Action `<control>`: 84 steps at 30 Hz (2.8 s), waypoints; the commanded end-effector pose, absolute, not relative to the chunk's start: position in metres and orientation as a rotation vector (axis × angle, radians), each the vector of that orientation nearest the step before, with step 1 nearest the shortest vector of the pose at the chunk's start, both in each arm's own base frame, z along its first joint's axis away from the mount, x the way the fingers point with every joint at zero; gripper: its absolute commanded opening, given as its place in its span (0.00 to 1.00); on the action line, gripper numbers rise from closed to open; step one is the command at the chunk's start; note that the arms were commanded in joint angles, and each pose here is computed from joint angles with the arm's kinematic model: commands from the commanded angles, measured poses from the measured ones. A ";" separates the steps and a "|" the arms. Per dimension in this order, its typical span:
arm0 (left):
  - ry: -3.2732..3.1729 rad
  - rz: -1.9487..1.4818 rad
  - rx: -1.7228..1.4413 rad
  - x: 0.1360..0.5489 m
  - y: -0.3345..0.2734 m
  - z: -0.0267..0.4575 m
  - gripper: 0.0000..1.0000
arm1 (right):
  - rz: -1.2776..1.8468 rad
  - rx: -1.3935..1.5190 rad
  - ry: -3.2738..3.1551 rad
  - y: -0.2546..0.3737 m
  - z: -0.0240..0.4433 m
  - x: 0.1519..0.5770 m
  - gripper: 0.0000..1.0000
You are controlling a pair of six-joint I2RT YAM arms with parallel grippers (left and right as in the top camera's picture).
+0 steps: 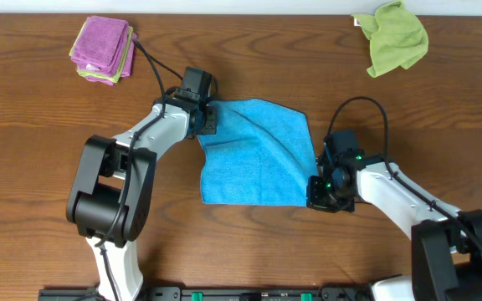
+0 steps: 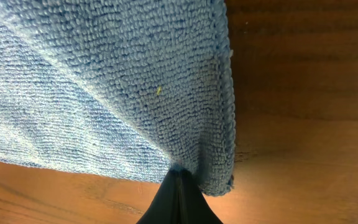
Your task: Fold the cloth
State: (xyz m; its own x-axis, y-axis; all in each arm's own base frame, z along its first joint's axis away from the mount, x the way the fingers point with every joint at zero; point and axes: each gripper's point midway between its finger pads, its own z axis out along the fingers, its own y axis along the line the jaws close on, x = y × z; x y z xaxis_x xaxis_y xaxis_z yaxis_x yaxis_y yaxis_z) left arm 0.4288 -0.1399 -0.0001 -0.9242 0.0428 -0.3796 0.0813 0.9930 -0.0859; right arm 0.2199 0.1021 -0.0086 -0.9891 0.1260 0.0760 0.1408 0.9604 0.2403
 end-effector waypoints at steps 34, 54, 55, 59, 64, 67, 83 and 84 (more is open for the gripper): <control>2.802 -0.194 0.096 0.434 -0.143 0.096 0.06 | -0.686 -0.061 -3.440 0.113 0.128 0.270 0.27; 3.101 -0.039 0.217 0.302 -0.159 0.040 0.06 | -1.492 0.048 -3.326 0.093 0.114 0.362 0.73; 3.109 -0.040 0.202 0.298 -0.157 0.039 0.06 | -1.502 0.031 -3.325 0.092 0.112 0.365 0.73; 3.131 -0.080 0.185 0.274 -0.159 0.041 0.06 | -1.540 -0.016 -3.305 0.093 0.103 0.375 0.73; 3.122 -0.070 0.183 0.248 -0.157 0.036 0.06 | -1.596 -0.049 -3.263 0.096 0.091 0.384 0.76; 3.152 -0.109 0.169 0.236 -0.160 0.029 0.06 | -1.597 -0.066 -3.247 0.096 0.084 0.385 0.82; 3.149 -0.113 0.126 0.224 -0.155 0.001 0.06 | -1.598 -0.080 -3.154 0.110 0.048 0.383 0.84; 3.143 -0.118 0.126 0.225 -0.156 0.001 0.06 | -1.600 -0.068 -3.152 0.113 0.048 0.383 0.84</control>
State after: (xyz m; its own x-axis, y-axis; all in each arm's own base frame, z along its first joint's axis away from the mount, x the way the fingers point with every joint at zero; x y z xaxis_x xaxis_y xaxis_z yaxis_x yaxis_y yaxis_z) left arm 0.2243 -0.1545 -0.0004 -0.9955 0.0931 0.0148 0.0918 0.9933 -0.0703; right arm 0.3835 0.1018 0.0453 -0.9168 0.2236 -0.3309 -0.1233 0.6296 0.7671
